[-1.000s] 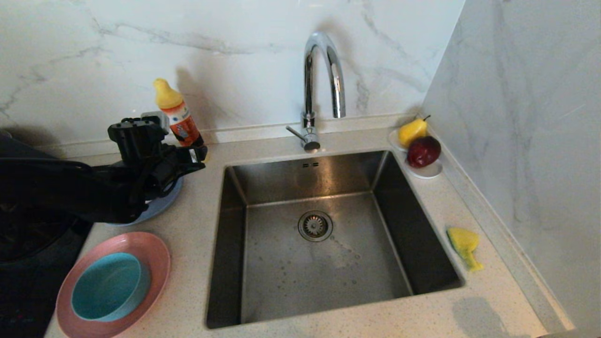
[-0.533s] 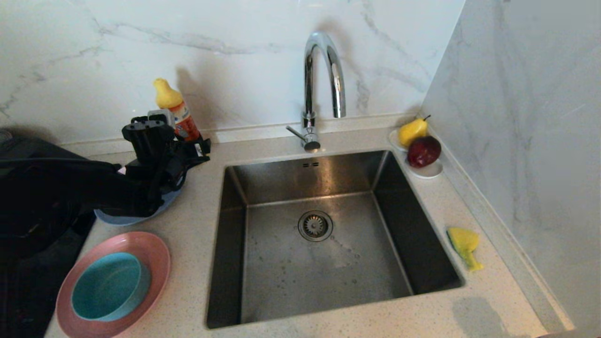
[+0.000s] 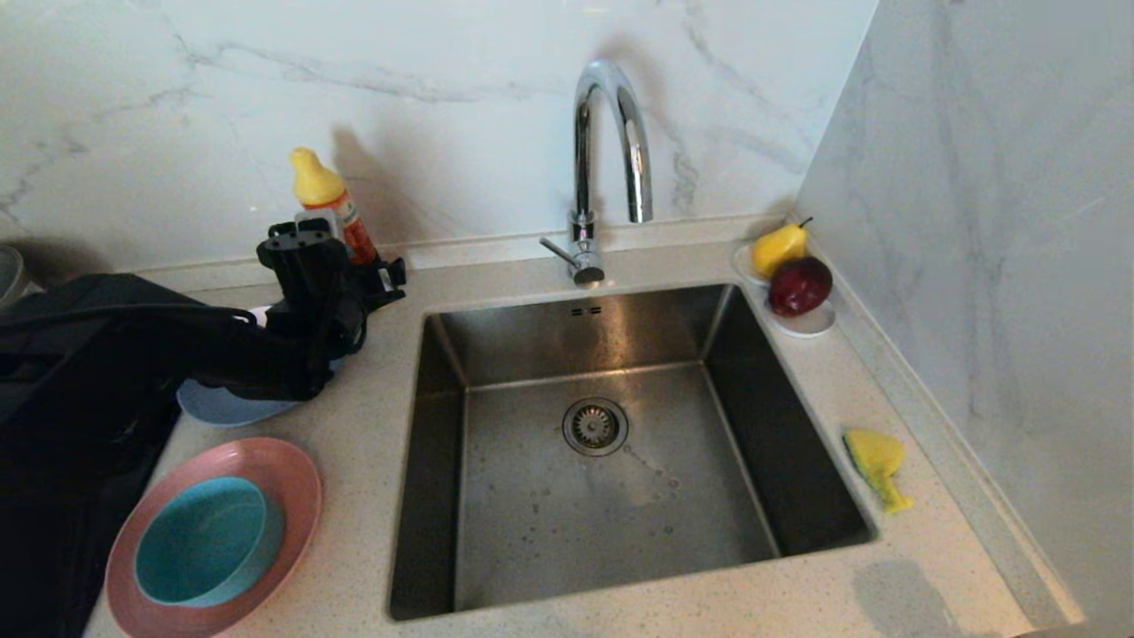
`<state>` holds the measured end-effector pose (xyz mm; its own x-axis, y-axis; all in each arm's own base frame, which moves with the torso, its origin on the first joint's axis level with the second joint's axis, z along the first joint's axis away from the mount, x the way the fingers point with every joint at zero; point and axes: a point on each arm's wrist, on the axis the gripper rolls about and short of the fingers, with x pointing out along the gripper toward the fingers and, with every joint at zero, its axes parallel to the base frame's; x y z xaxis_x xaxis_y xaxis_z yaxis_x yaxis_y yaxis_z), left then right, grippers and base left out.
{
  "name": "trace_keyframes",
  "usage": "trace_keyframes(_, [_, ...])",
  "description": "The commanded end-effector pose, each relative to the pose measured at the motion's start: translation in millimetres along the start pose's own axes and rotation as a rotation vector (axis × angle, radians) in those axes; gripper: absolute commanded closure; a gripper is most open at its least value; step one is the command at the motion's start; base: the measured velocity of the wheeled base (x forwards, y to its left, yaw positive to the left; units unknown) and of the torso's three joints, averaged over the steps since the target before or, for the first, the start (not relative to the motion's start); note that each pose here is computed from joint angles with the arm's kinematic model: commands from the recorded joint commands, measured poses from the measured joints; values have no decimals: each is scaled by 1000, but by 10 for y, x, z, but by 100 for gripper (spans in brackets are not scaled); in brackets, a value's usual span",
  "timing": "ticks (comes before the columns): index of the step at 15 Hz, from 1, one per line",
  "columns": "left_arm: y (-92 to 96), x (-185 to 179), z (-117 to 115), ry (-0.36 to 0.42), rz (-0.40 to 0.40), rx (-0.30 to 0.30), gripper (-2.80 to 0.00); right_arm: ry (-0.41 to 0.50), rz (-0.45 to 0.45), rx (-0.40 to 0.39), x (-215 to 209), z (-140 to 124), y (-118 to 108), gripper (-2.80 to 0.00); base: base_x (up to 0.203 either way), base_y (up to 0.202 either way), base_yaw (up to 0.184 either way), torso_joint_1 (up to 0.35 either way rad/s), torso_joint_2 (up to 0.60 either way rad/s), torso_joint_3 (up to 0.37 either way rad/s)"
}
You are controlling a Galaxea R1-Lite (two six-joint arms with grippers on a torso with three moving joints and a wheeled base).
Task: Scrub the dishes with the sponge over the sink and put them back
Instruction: Grab the dish soap
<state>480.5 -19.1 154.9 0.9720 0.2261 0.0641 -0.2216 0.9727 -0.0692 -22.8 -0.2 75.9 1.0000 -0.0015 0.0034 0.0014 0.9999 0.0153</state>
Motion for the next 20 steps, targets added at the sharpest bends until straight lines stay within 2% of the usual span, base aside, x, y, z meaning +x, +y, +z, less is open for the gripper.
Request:
trace_keyframes(1, [-31, 55, -75, 1, 1, -1, -280, -1, 0, 0, 0, 1, 0, 0, 0, 0, 0, 0, 0, 0])
trace_keyframes(14, [-111, 222, -44, -29, 9, -11, -280, -1, 0, 0, 0, 1, 0, 0, 0, 0, 0, 0, 0, 0])
trace_keyframes(15, [-106, 221, -51, -20, 25, -7, -86, -1, 0, 0, 0, 1, 0, 0, 0, 0, 0, 0, 0, 0])
trace_keyframes(16, [-108, 226, -41, -22, 28, -7, 0, -1, 0, 0, 0, 1, 0, 0, 0, 0, 0, 0, 0, 0])
trace_keyframes(20, [-108, 244, -88, -15, 30, -3, 0, -1, 0, 0, 0, 1, 0, 0, 0, 0, 0, 0, 0, 0])
